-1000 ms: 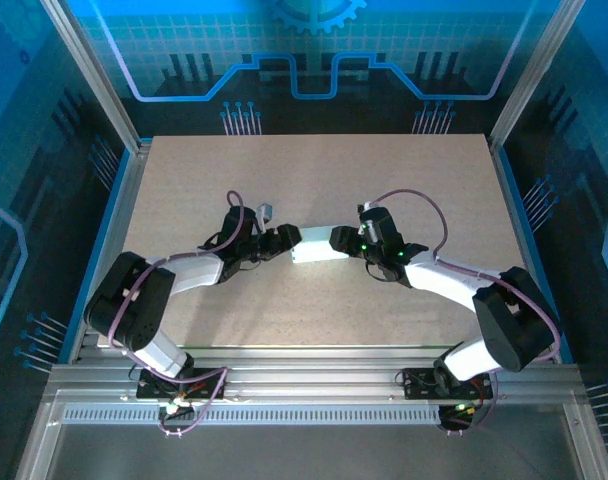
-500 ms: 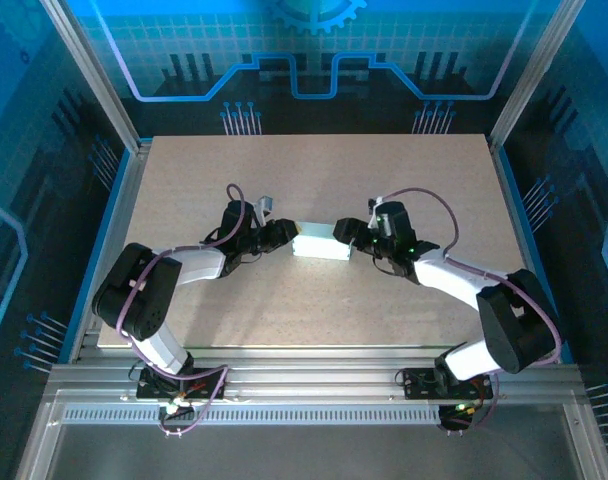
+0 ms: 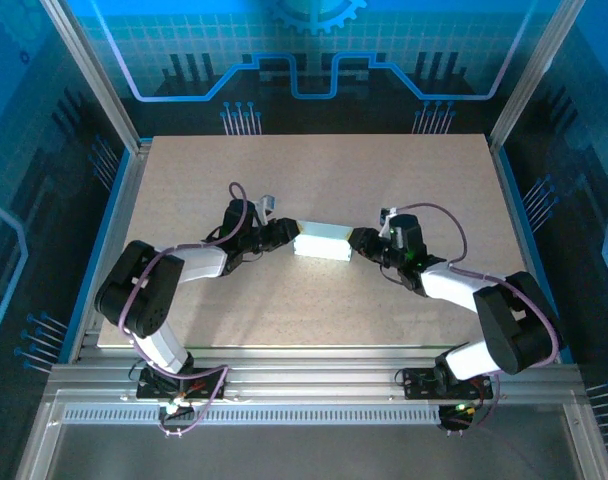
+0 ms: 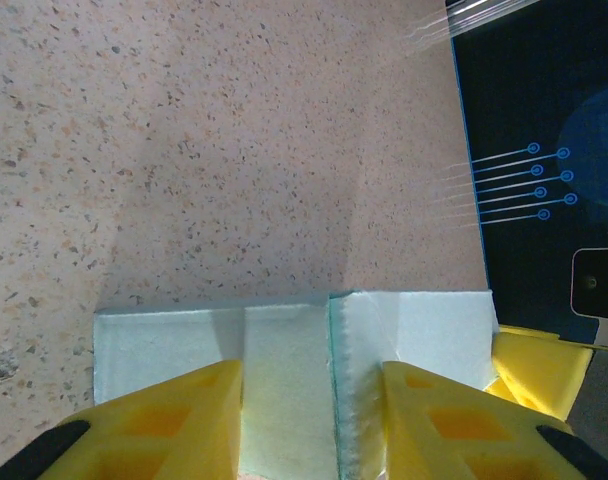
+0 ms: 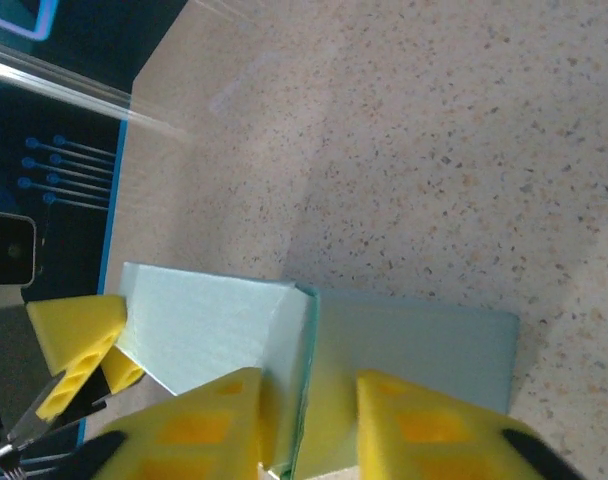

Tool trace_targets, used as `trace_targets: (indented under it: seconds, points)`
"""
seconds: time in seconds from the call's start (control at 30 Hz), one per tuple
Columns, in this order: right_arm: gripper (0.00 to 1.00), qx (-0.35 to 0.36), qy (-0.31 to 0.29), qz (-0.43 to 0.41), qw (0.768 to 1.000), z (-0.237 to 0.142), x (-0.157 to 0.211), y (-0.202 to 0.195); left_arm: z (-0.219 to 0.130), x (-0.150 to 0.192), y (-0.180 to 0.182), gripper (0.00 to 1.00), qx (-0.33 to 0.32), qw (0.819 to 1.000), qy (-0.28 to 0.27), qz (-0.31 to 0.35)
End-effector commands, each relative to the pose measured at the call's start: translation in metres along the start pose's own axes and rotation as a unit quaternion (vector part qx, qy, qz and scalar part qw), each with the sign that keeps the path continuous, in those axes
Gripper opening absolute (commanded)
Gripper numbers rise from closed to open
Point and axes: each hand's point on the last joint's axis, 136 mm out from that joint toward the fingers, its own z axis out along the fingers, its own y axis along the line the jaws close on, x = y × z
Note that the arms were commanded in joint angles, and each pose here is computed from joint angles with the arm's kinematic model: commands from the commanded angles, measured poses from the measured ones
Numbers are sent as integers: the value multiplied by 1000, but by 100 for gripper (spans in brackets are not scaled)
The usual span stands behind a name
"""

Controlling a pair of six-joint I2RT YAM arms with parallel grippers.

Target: Fold the paper box

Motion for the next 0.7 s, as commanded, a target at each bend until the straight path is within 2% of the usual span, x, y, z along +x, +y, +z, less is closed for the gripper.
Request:
trace_targets:
  seconds: [0.0,0.1,0.17,0.23,0.33,0.47,0.57,0.67]
  points:
    - [14,74,32,36,996,-1,30,-56,3,45,63,37,-98,991,66,-56]
    - [2,73,40,41,996,0,37,-61,4,44,61,37,-92,992,67,-53]
    - [1,67,42,40,996,1,36,-58,4,44,57,39,-83,993,66,-46]
    - [5,63,38,37,997,0,32,-53,3,41,53,39,-78,994,64,-42]
    - [21,50,31,22,998,-2,20,-37,1,36,45,43,-74,995,63,-35]
    - [47,37,13,-4,999,-9,-1,-12,-3,25,27,60,-58,997,54,-23]
    - [57,24,-4,-14,1000,-16,-18,3,-8,14,10,71,-46,998,44,-10]
    - [64,26,-12,-28,999,-24,-28,11,-16,0,-13,86,-28,999,29,11]
